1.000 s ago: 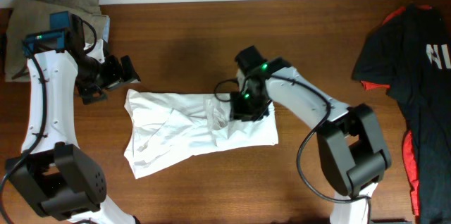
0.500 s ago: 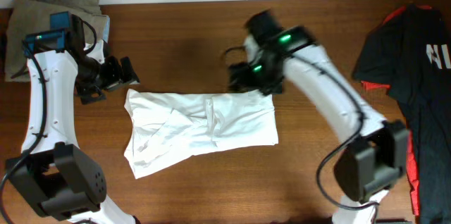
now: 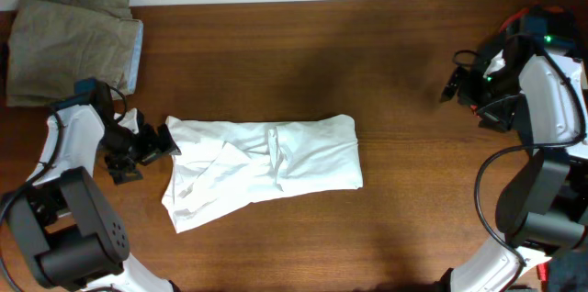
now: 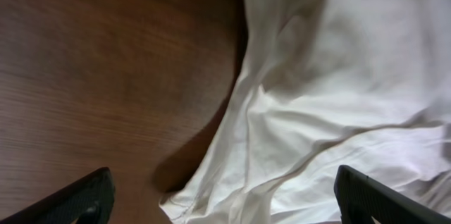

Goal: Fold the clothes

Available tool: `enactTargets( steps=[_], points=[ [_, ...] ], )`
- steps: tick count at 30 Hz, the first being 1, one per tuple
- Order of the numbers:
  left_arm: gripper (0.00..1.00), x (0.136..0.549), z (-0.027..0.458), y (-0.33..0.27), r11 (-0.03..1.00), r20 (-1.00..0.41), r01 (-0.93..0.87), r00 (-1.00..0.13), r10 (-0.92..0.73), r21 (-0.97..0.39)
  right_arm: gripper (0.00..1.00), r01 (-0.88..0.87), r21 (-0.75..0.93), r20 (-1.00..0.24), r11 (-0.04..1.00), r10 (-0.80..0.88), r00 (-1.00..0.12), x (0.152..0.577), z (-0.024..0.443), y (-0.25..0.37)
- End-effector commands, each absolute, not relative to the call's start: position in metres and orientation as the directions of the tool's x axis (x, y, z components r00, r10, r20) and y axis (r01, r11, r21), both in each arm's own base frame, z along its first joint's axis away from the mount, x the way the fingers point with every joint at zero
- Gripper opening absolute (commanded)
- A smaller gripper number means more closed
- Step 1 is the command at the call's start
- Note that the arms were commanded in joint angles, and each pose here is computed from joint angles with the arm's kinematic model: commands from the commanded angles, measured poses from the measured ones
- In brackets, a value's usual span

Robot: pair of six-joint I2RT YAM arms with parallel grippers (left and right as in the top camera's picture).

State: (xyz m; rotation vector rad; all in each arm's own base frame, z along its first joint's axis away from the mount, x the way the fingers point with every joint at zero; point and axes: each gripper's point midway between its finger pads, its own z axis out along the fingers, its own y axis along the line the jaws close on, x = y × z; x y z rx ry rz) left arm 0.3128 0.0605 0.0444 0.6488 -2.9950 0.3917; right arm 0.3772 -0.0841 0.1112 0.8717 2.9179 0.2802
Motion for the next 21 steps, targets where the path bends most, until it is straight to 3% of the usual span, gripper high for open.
enactTargets(
  steps=[1,6,8,10,14,19,20,21],
  points=[
    [0.99,0.301,0.022,0.056,0.879,0.144,-0.41,-0.912,-0.385,-0.244,0.99,0.577,0.162,-0.04,0.801,0.589,-0.807,0.37,0.111,-0.108],
    [0.98,0.278,-0.003,0.043,0.869,0.204,-0.416,-0.906,-0.371,-0.267,0.99,0.579,0.163,-0.045,0.799,0.593,-0.804,0.371,0.111,-0.11],
    [0.92,0.279,-0.013,0.023,0.829,0.191,-0.409,-0.912,-0.362,-0.381,0.99,0.579,0.163,-0.045,0.799,0.592,-0.804,0.371,0.111,-0.11],
    [0.89,0.278,-0.017,0.015,0.826,0.184,-0.394,-0.919,-0.348,-0.403,0.99,0.579,0.163,-0.045,0.799,0.592,-0.804,0.371,0.111,-0.11],
    [0.89,0.286,-0.015,-0.013,0.85,0.14,-0.269,-0.963,-0.231,-0.452,0.99,0.579,0.163,-0.045,0.799,0.593,-0.804,0.371,0.111,-0.11],
    [0.89,0.293,-0.016,-0.02,0.86,0.106,-0.231,-0.973,-0.206,-0.455,0.99,0.579,0.163,-0.045,0.799,0.592,-0.804,0.371,0.111,-0.11],
    [0.37,0.293,-0.016,-0.02,0.86,0.106,-0.232,-0.973,-0.206,-0.454,0.99,0.579,0.163,-0.045,0.799,0.593,-0.804,0.371,0.111,-0.11],
    [0.15,0.294,-0.016,-0.02,0.86,0.103,-0.23,-0.973,-0.206,-0.454,0.99,0.579,0.163,-0.045,0.799,0.592,-0.804,0.371,0.111,-0.11]
  ],
)
